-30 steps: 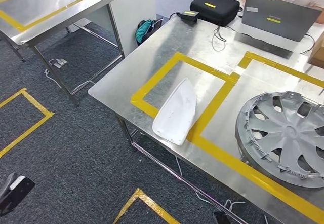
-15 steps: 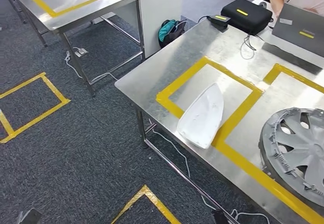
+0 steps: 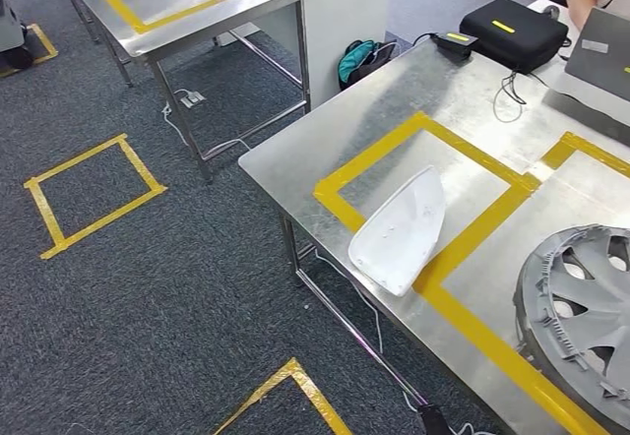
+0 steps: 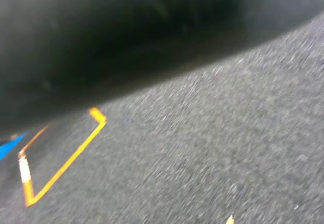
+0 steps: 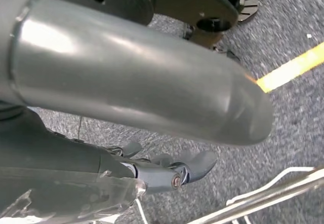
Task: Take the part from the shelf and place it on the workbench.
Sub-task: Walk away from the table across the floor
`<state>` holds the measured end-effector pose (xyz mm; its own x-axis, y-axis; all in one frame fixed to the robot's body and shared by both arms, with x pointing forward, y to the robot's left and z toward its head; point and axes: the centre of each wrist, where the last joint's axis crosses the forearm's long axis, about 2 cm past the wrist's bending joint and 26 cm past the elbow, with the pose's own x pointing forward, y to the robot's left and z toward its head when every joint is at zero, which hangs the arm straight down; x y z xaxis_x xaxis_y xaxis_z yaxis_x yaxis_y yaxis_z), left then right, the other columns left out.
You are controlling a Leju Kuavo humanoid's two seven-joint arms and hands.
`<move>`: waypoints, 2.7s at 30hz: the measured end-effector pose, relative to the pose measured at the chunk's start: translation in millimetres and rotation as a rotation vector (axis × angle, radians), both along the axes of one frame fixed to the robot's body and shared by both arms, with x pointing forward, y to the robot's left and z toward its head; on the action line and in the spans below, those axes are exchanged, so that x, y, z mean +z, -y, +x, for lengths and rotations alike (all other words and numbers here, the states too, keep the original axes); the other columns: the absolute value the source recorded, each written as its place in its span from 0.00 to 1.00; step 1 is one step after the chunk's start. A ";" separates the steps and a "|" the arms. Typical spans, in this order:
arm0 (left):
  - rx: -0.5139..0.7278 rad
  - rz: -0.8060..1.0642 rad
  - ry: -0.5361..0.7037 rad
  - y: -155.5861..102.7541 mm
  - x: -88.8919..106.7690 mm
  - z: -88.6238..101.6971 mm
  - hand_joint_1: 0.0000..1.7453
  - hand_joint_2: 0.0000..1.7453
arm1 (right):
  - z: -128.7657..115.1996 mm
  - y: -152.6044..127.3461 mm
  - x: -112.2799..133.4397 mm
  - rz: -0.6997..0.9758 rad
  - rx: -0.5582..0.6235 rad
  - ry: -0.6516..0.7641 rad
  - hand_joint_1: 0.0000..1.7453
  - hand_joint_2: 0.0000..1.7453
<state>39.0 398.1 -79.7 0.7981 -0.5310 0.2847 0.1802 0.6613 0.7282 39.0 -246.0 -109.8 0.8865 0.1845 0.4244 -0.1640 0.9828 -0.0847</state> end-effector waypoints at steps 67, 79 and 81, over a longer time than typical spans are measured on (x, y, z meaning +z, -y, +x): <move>0.094 -0.408 -0.337 104.8 -31.6 -18.7 0.00 0.00 | -6.5 -5.7 0.0 -0.009 -0.032 -0.010 0.00 0.00; 0.092 -0.405 -0.322 102.5 -31.4 -15.6 0.00 0.00 | -7.2 -5.5 -0.1 -0.009 -0.039 -0.011 0.00 0.00; 0.095 -0.410 -0.319 103.0 -31.4 -16.0 0.00 0.00 | -7.7 -5.3 -0.2 -0.009 -0.042 -0.012 0.00 0.00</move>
<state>23.0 295.1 -111.1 0.9181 -0.3485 0.1890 0.2762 0.9043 0.3255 31.3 -240.7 -110.0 0.8987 0.1505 0.4119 -0.1233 0.9881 -0.0921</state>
